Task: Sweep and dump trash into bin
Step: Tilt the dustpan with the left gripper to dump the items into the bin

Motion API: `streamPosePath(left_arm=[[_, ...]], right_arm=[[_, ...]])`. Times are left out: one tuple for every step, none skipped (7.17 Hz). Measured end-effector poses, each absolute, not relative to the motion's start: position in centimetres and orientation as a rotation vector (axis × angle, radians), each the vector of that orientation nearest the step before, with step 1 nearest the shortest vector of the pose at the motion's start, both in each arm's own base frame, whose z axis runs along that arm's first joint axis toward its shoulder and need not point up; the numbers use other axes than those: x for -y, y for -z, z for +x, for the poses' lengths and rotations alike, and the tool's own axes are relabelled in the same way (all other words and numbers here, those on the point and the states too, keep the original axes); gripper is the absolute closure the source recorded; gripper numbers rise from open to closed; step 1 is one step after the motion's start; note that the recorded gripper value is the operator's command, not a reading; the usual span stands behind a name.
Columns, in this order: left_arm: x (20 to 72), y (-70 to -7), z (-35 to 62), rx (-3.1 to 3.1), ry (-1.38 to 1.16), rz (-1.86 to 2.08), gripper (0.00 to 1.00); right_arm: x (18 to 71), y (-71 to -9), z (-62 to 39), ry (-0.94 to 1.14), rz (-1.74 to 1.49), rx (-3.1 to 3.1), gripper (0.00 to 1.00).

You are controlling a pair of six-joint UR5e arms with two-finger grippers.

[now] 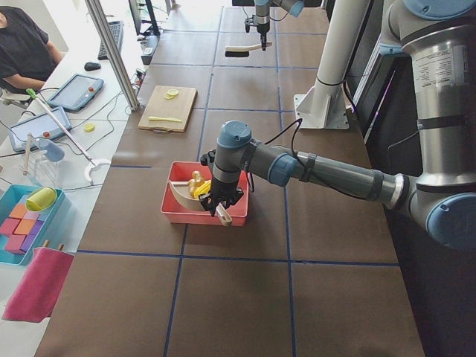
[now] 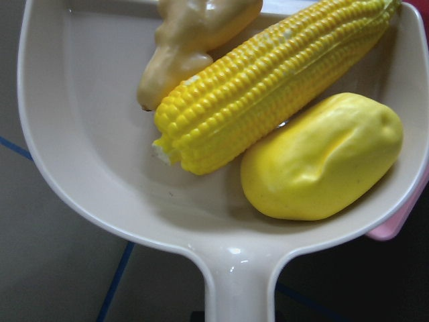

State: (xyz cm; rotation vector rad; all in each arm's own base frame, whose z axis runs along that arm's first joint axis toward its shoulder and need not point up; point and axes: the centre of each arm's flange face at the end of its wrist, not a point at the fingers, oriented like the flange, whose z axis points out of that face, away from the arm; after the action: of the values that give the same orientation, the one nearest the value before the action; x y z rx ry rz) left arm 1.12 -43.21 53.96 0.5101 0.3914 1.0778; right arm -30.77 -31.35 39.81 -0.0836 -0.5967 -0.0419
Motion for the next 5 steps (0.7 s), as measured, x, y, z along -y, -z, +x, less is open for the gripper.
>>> streamPosePath(left_arm=[[43.6, -54.2, 1.6, -0.312, -1.159, 0.481, 1.0], [44.5, -53.9, 2.0, -0.251, -1.244, 0.463, 1.0], [45.7, -52.9, 2.5, -0.201, -1.331, 0.446, 1.0], [46.9, -51.9, 2.9, -0.15, -1.406, 0.422, 1.0], [47.8, -51.1, 3.5, -0.101, -1.474, 0.399, 1.0]], right_arm=[[31.3, -39.8, -30.8, 0.042, -0.084, 0.596, 1.0], [31.3, -40.0, -30.7, 0.042, -0.086, 0.593, 1.0], [31.2, -40.3, -30.5, 0.042, -0.09, 0.587, 1.0], [31.1, -40.7, -30.3, 0.043, -0.092, 0.582, 1.0], [31.0, -41.0, -30.1, 0.044, -0.088, 0.587, 1.0]])
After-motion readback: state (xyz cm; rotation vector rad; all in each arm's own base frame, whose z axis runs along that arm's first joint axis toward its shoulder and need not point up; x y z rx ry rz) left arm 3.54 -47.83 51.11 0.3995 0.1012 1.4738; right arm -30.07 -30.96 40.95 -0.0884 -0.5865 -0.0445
